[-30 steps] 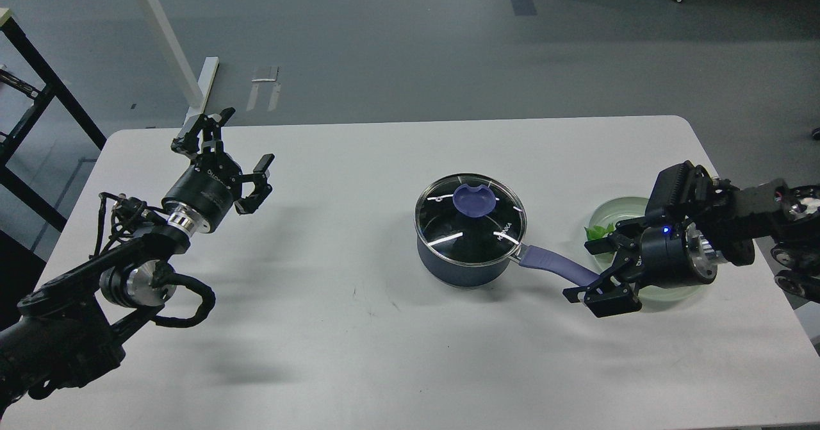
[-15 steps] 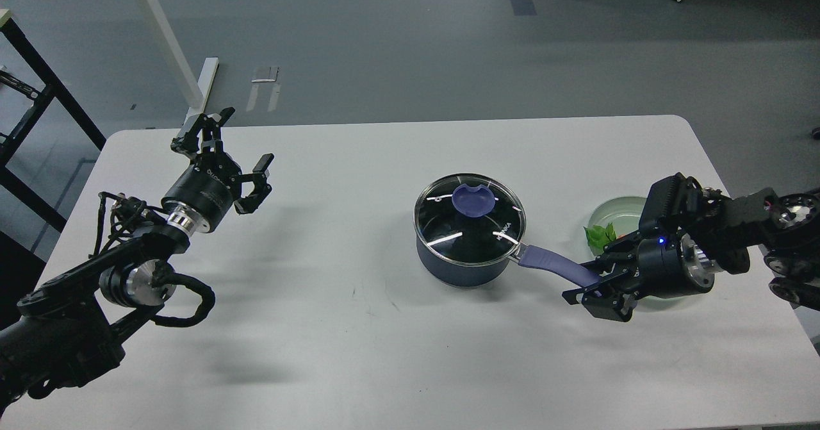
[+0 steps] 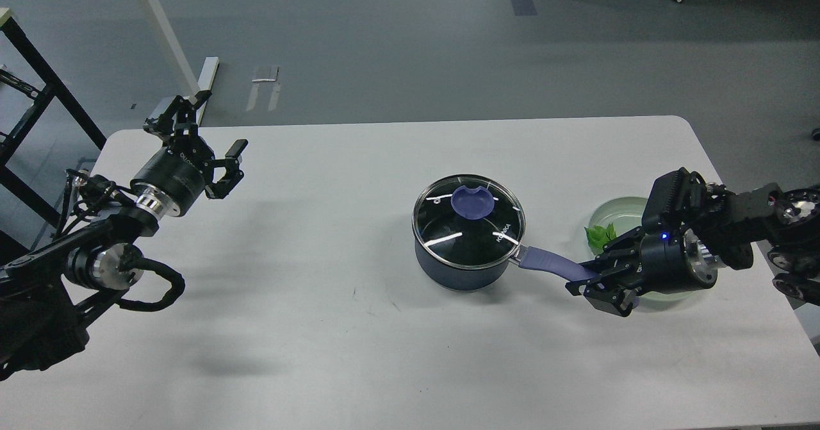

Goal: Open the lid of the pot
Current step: 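Reach the left gripper over the pan to the purple lid knob, then close the left gripper on the purple lid knob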

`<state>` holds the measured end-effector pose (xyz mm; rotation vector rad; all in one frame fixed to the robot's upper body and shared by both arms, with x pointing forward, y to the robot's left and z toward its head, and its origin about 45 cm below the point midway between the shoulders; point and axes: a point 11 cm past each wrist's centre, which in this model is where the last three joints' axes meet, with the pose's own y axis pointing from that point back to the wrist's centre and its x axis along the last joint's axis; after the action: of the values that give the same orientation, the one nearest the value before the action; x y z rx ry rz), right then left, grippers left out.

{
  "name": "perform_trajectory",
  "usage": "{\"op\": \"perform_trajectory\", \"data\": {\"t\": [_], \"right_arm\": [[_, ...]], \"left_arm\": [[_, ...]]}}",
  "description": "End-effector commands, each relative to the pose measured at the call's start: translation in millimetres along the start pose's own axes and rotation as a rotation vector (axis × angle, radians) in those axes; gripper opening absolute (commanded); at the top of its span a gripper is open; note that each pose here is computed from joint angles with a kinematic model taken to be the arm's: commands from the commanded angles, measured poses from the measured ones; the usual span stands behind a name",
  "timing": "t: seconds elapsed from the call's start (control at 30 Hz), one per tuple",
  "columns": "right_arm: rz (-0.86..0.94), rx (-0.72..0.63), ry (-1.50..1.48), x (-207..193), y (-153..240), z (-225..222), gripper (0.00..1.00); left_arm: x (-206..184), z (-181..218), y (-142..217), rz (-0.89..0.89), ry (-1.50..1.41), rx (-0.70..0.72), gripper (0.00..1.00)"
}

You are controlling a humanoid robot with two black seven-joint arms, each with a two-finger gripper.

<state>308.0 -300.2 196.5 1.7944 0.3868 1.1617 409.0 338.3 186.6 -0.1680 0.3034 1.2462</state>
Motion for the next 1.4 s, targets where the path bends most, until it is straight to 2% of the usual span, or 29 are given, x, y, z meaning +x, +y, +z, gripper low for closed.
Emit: {"op": "perform_trajectory", "data": {"t": [0.0,0.07,0.1,0.27,0.37,0.43,0.6,0.8,0.97,1.13,1.37], "right_arm": [[0.000,-0.001,-0.002,-0.3,0.1,0.3,0.31],[0.000,-0.001,-0.002,-0.3,0.1,0.3,0.31],[0.000,0.001,-0.005,-0.2,-0.1,-0.3,0.31],[0.002,0.001,-0.005,0.6,-0.3,0.0,0.31],[0.001,0.001,-0.006,-0.1,-0.1,-0.3,0.31],[0.003,0.002,-0.007,0.1,-0.1,-0.3,0.31],[0.003,0.001,-0.007,0.5,0.0,-0.2,0.31],[0.003,0.000,-0.008,-0.2,0.3,0.0,0.31],[-0.004,-0.001,-0.012,-3.2,0.9,0.1,0.31],[-0.004,-0.002,-0.013,-3.5,1.3,0.4,0.31],[-0.004,-0.008,-0.019,-5.1,3.8,1.7,0.31]], "left_arm": [[-0.5,4.3,-2.1,-0.028,-0.040,0.005,0.99],[-0.5,4.3,-2.1,-0.028,-0.040,0.005,0.99],[-14.9,31.3,-12.5,-0.261,-0.350,0.073,0.99],[-57.1,61.8,-42.9,-0.497,-0.877,0.128,0.99],[-88.2,68.2,-53.1,-0.589,-1.139,0.086,0.99],[-113.2,65.3,-56.3,-0.661,-1.287,0.043,0.99],[-186.7,27.2,-50.6,-0.933,-1.602,-0.085,0.99],[-247.2,-9.6,-54.2,-1.123,-1.780,-0.228,0.99],[-269.9,-33.4,-66.0,-1.157,-1.834,-0.264,0.99],[-282.4,-58.0,-70.8,-1.185,-1.864,-0.275,0.99],[-280.7,-73.2,-80.9,-1.159,-1.898,-0.259,0.99]]}}
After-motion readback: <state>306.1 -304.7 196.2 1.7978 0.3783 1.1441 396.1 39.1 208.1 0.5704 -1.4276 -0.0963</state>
